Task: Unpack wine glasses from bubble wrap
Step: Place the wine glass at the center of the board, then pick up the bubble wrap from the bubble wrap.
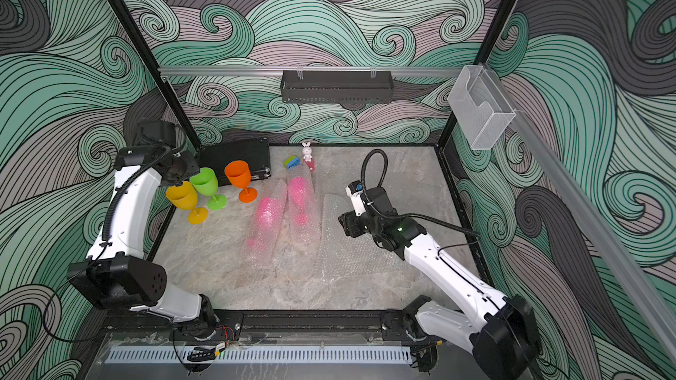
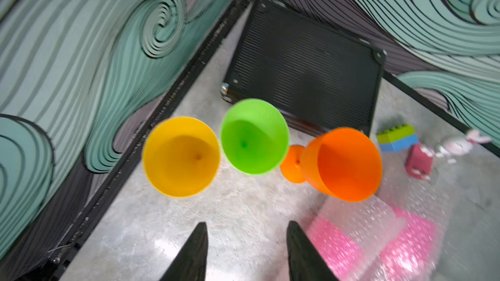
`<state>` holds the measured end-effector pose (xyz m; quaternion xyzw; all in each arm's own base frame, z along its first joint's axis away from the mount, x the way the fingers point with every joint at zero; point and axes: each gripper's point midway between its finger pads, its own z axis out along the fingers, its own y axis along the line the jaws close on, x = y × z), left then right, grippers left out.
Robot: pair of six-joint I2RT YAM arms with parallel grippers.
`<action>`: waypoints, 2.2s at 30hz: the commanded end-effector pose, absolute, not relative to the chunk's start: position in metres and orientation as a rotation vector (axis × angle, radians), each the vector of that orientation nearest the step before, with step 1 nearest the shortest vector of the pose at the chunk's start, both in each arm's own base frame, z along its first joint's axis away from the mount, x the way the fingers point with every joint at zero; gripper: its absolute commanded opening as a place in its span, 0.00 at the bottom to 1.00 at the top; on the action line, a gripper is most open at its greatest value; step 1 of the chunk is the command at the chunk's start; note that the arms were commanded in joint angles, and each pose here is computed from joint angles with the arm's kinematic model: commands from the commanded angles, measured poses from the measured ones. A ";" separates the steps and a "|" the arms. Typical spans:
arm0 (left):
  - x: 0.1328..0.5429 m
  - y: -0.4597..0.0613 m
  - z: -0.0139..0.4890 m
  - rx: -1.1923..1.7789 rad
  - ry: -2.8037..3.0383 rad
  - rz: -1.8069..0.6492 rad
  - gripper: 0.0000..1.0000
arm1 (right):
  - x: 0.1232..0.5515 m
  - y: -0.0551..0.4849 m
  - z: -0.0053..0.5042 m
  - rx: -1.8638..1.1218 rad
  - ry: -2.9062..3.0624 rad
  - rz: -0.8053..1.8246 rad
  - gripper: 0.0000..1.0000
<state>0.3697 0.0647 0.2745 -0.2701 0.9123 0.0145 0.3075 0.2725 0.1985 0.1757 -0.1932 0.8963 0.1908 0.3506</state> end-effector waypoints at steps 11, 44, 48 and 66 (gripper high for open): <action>0.365 -0.113 0.216 -0.468 2.599 -0.566 0.47 | 0.246 0.210 0.121 -0.187 2.675 0.702 0.71; 0.246 -0.343 0.061 0.429 3.041 -0.623 0.59 | 0.242 0.025 0.037 0.627 2.829 0.108 0.77; 0.244 -0.342 0.051 0.420 3.068 -0.608 0.49 | 0.237 0.032 0.022 0.624 2.878 0.150 0.75; 0.259 -0.358 0.075 0.515 2.949 -0.677 0.00 | 0.251 0.043 0.045 0.596 2.738 0.293 0.11</action>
